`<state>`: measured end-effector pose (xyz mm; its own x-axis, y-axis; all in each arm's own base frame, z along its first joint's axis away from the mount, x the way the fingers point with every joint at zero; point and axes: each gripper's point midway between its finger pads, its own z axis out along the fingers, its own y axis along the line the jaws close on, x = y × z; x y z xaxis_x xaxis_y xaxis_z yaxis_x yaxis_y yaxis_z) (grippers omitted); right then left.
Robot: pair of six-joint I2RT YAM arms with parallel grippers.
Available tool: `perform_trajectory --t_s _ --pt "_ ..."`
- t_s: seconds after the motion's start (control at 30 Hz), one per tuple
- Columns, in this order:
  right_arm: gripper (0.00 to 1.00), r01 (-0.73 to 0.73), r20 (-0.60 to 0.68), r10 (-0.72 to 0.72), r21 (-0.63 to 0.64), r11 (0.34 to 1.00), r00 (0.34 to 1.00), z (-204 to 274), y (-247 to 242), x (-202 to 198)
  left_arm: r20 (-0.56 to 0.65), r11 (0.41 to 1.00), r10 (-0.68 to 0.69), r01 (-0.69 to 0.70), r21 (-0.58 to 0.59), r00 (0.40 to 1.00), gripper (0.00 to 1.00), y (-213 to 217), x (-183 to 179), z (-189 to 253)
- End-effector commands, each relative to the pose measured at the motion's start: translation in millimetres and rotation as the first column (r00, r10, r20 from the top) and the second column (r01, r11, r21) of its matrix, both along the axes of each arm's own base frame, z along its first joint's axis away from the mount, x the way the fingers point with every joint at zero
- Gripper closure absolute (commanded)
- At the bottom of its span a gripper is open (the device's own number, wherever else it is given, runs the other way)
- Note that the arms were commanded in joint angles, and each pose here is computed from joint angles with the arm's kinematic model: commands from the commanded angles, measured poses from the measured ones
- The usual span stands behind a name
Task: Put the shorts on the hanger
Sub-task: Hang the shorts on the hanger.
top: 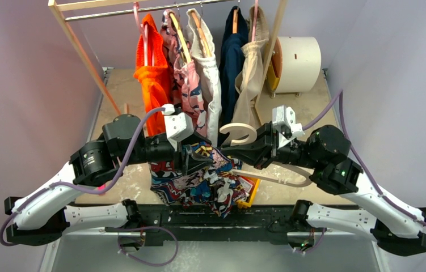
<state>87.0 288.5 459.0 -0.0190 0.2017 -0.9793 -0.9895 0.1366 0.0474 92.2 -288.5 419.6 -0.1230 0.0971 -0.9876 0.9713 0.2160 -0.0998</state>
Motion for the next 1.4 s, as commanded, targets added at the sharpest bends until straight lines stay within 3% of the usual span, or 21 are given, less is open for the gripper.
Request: perform_trajectory --t_s 0.0,0.17,0.6,1.0,1.37 --pt "1.00 0.027 0.040 -0.034 0.163 0.986 0.999 38.4 -12.8 -1.5 0.023 0.995 -0.052 0.054 -0.081 0.998 0.43 0.0 -12.5 30.4" --pt "1.00 0.064 0.029 -0.070 0.168 0.984 0.997 33.2 -16.3 3.8 0.032 0.994 -0.038 0.041 -0.099 0.999 0.31 10.3 -15.0 40.7" --pt "1.00 0.072 0.027 -0.078 0.168 0.983 0.997 27.1 -17.5 4.7 0.122 0.983 -0.009 0.031 -0.184 0.992 0.23 31.1 -19.4 78.4" --pt "1.00 -0.024 0.035 0.020 0.102 0.994 0.999 13.6 -15.1 -13.3 0.156 0.998 -0.053 0.047 0.045 0.986 0.24 11.1 -5.0 31.7" --pt "1.00 -0.079 0.043 0.077 0.058 0.995 0.996 4.8 -15.7 -24.4 0.146 0.984 -0.082 0.057 0.170 0.986 0.25 -2.6 4.5 2.8"
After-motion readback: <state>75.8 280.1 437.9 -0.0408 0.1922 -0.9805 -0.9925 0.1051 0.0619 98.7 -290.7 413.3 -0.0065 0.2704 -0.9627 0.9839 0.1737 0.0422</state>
